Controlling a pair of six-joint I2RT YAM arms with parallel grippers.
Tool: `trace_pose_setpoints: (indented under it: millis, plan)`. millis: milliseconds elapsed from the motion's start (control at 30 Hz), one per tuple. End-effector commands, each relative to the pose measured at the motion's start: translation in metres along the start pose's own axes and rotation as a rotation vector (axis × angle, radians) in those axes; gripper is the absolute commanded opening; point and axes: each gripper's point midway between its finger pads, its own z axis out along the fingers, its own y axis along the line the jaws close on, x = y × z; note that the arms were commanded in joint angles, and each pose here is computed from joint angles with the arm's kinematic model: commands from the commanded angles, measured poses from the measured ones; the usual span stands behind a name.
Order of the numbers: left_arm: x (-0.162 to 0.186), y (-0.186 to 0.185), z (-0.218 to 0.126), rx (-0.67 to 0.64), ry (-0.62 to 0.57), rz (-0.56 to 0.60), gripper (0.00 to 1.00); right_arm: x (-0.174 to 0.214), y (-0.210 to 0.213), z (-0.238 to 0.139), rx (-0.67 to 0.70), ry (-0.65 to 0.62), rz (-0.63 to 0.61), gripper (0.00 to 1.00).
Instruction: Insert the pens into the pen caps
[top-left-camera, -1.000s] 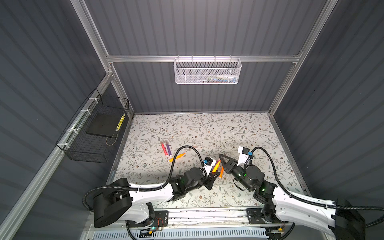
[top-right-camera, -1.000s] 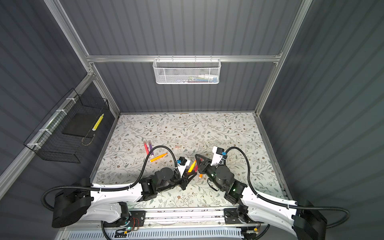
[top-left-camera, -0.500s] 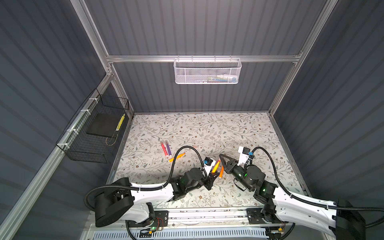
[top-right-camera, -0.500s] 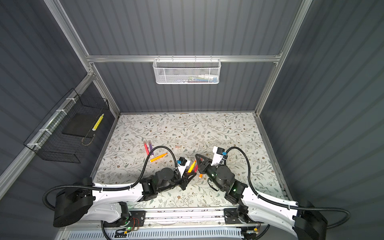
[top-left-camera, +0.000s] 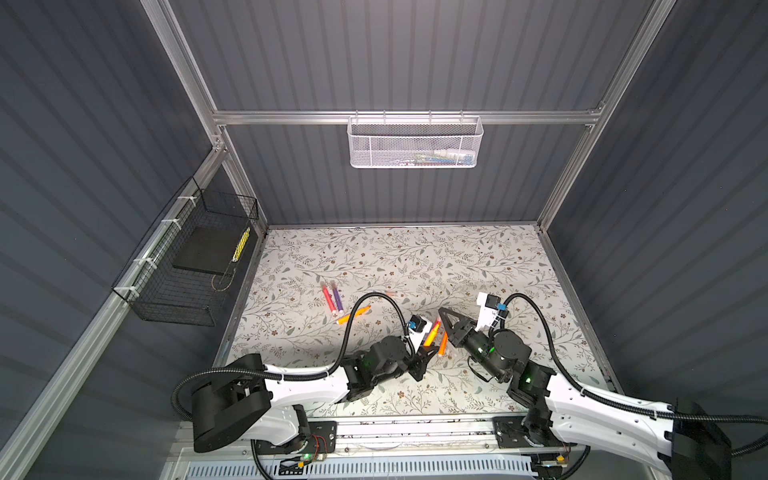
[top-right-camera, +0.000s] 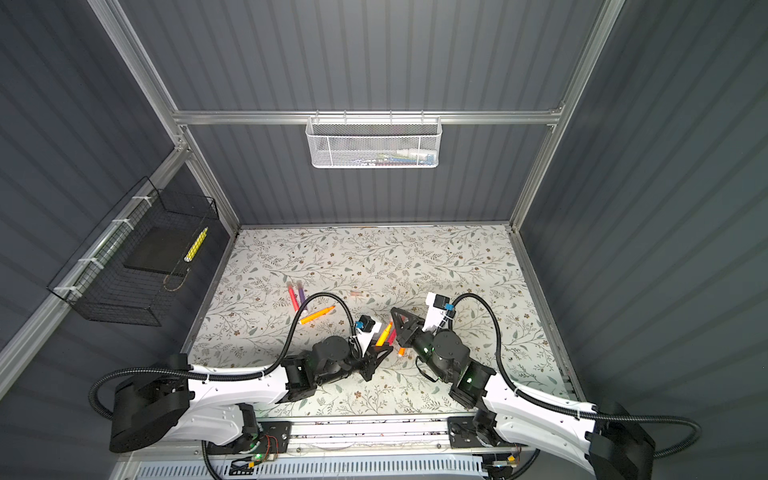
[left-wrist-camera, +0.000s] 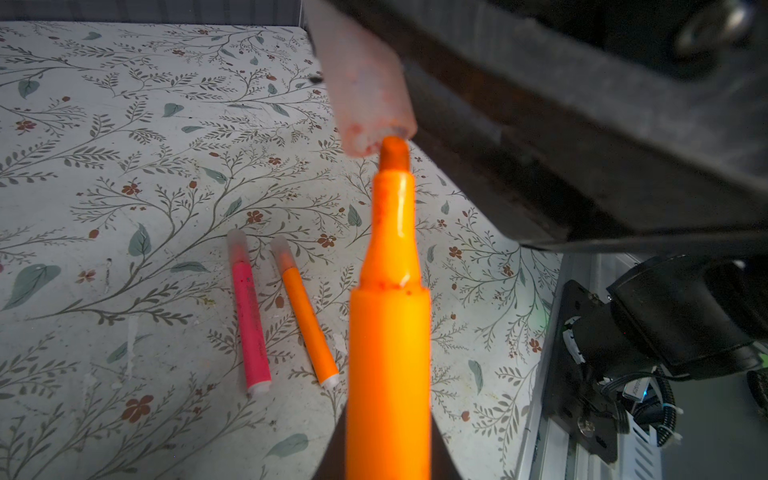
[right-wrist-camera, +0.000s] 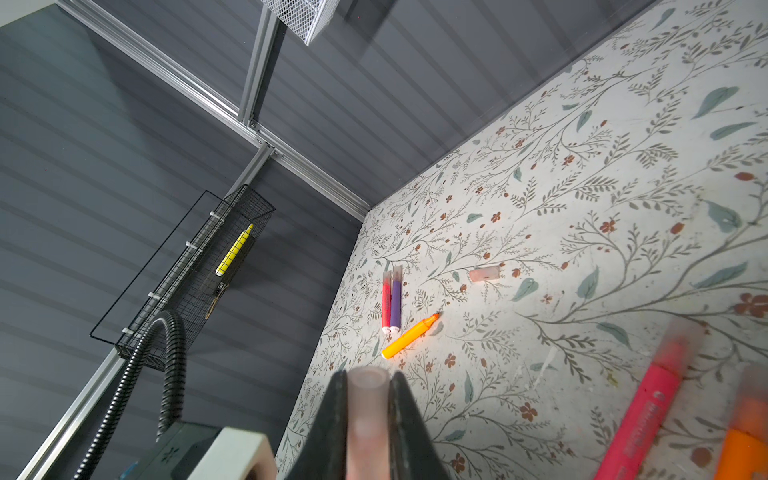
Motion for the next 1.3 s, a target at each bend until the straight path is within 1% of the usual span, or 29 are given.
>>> trace_pose_setpoints:
  millis: [0, 333, 467, 567, 733, 867, 1100, 1200, 1267]
  plan:
    - [-0.003, 0.0, 0.0, -0.002, -0.012, -0.001, 0.0, -0.008, 0.01, 0.001, -0.025, -0.019, -0.005, 0.0]
    - [-0.016, 0.002, 0.001, -0.032, -0.038, -0.013, 0.0, 0.0, 0.013, 0.002, -0.051, 0.013, 0.005, 0.0]
    - [-0.027, 0.006, 0.002, -0.032, -0.057, -0.054, 0.0, 0.007, 0.013, 0.004, -0.073, 0.029, 0.007, 0.0]
    - [-0.039, 0.011, 0.001, 0.019, -0.077, -0.113, 0.0, 0.01, 0.011, 0.004, -0.072, 0.031, 0.003, 0.0]
    - [-0.064, 0.005, -0.002, 0.108, -0.113, -0.14, 0.0, 0.013, 0.016, 0.004, -0.103, 0.036, -0.02, 0.0]
    - [-0.088, -0.008, -0.008, 0.177, -0.148, -0.138, 0.0, 0.015, 0.024, 0.003, -0.146, 0.038, -0.048, 0.0]
    - [-0.118, -0.009, -0.017, 0.201, -0.181, -0.149, 0.0, 0.025, 0.048, -0.002, -0.256, 0.073, -0.137, 0.0]
    - [-0.128, -0.011, -0.025, 0.203, -0.193, -0.128, 0.0, 0.03, 0.055, -0.006, -0.31, 0.095, -0.169, 0.0]
    - [-0.131, -0.019, -0.03, 0.238, -0.19, -0.088, 0.0, 0.032, 0.059, -0.011, -0.337, 0.104, -0.188, 0.0]
